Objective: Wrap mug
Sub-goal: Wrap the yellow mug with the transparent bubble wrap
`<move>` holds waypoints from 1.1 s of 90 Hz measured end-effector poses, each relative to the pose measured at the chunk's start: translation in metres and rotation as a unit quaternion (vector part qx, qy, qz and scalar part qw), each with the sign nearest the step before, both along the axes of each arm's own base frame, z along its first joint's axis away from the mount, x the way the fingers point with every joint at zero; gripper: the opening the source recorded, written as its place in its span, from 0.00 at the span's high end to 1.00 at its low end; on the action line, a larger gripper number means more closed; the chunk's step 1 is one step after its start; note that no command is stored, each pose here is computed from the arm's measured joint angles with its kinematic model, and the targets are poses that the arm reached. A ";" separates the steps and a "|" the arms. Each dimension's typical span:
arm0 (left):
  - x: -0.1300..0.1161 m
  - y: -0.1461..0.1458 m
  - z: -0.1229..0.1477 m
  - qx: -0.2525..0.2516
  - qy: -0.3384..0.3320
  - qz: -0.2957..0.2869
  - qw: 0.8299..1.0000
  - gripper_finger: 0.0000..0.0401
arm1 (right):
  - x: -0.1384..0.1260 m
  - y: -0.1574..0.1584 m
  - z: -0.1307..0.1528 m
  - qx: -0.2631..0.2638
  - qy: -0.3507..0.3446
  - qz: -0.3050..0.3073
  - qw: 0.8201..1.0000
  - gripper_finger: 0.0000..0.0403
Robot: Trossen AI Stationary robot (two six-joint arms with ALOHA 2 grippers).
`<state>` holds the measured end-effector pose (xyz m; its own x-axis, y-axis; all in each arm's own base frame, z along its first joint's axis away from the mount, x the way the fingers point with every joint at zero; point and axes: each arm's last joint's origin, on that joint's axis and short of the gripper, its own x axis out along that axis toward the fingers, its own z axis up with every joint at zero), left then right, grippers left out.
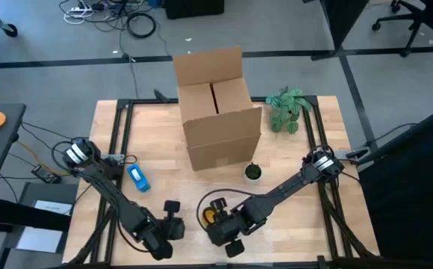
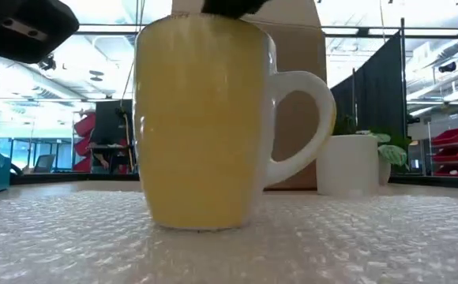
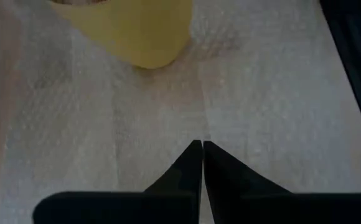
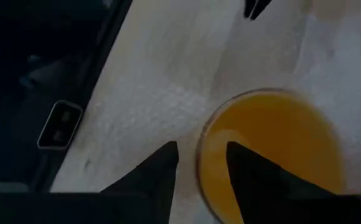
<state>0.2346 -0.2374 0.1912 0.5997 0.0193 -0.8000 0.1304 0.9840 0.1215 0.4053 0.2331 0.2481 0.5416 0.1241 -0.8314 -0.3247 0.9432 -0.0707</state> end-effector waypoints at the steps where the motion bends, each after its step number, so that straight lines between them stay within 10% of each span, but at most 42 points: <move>1: 0.000 0.000 0.000 0.001 -0.001 0.001 1.000 1.00 | 0.000 0.000 0.001 0.001 -0.001 0.000 1.000 0.70; 26: 0.000 0.001 0.000 0.008 -0.011 0.009 1.000 1.00 | -0.024 -0.010 0.049 -0.012 0.080 -0.134 0.988 0.70; 70: 0.000 0.000 -0.001 0.000 -0.009 0.021 1.000 1.00 | -0.089 -0.057 -0.023 -0.113 0.342 -0.363 0.859 0.77; 99: 0.004 -0.002 -0.019 0.032 0.002 0.027 0.999 1.00 | -0.145 -0.083 -0.040 -0.022 0.247 -0.406 0.880 0.80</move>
<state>0.2388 -0.2389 0.1724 0.5933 0.1021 -0.7985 0.0784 0.9799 0.1835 0.2601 0.1500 0.2082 0.0086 -0.1753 -0.9845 0.4529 0.8784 -0.1524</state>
